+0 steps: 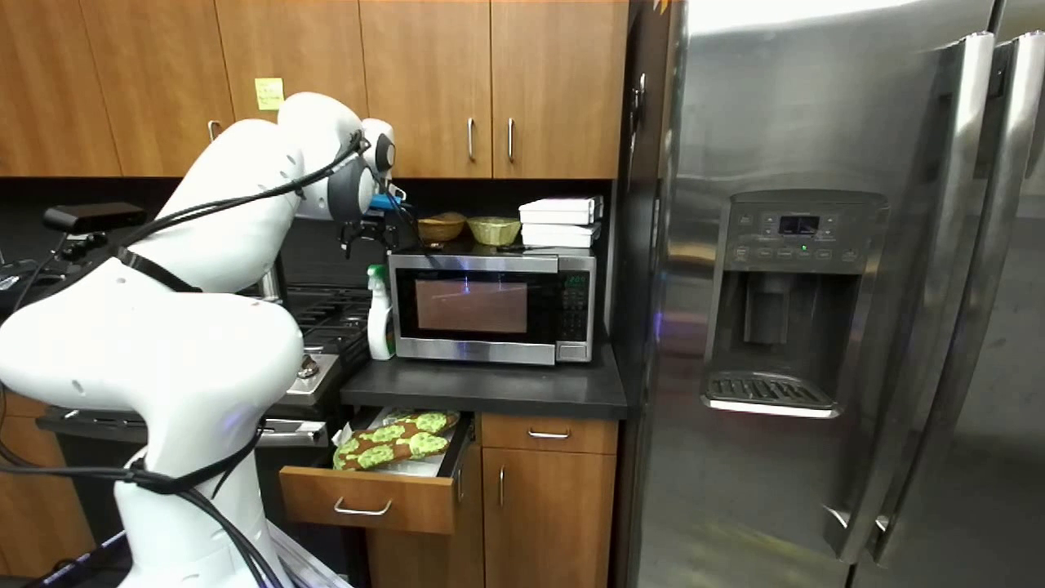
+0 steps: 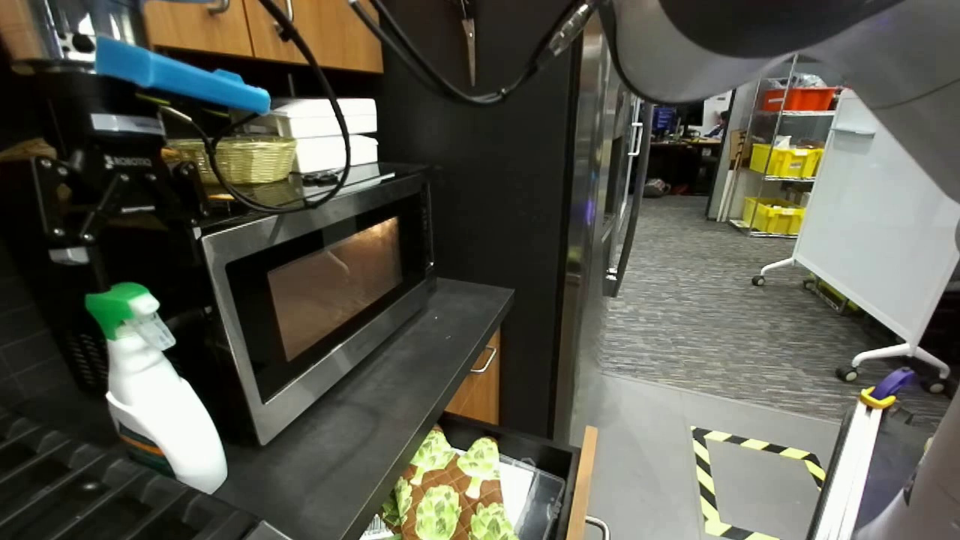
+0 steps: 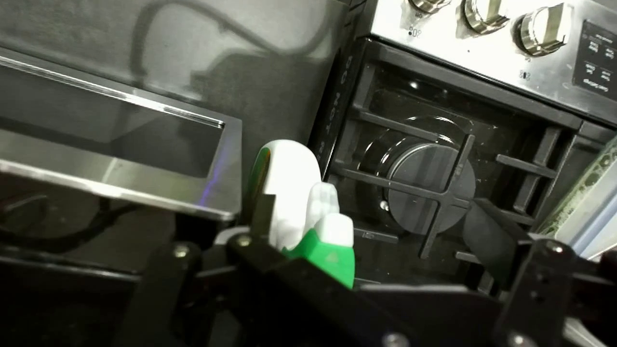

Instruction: Move the spray bottle to the left.

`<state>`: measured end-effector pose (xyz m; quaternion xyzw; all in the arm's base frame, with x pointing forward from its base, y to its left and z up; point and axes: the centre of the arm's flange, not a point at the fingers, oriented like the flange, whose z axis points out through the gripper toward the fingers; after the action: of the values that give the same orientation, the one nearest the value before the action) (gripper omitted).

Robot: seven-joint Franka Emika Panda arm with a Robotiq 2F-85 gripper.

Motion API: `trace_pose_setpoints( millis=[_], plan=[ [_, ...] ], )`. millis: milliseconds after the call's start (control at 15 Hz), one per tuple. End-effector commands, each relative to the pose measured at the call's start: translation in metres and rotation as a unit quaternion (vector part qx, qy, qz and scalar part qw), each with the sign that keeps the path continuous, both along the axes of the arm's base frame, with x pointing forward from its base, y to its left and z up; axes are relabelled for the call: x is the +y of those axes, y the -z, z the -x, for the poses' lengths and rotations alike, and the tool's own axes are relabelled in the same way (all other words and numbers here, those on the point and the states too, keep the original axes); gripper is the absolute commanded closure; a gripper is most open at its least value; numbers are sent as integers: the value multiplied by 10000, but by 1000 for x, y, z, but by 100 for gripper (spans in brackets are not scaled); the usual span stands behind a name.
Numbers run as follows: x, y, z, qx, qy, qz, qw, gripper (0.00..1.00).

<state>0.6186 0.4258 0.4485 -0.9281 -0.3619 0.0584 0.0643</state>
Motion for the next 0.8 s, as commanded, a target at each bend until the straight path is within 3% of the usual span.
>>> trace_pose_setpoints(
  millis=[0, 733],
  plan=[
    [23, -15, -32, -46, 54, 81, 9999, 0],
    [50, 0, -30, -146, 109, 217, 9996, 0]
  ],
)
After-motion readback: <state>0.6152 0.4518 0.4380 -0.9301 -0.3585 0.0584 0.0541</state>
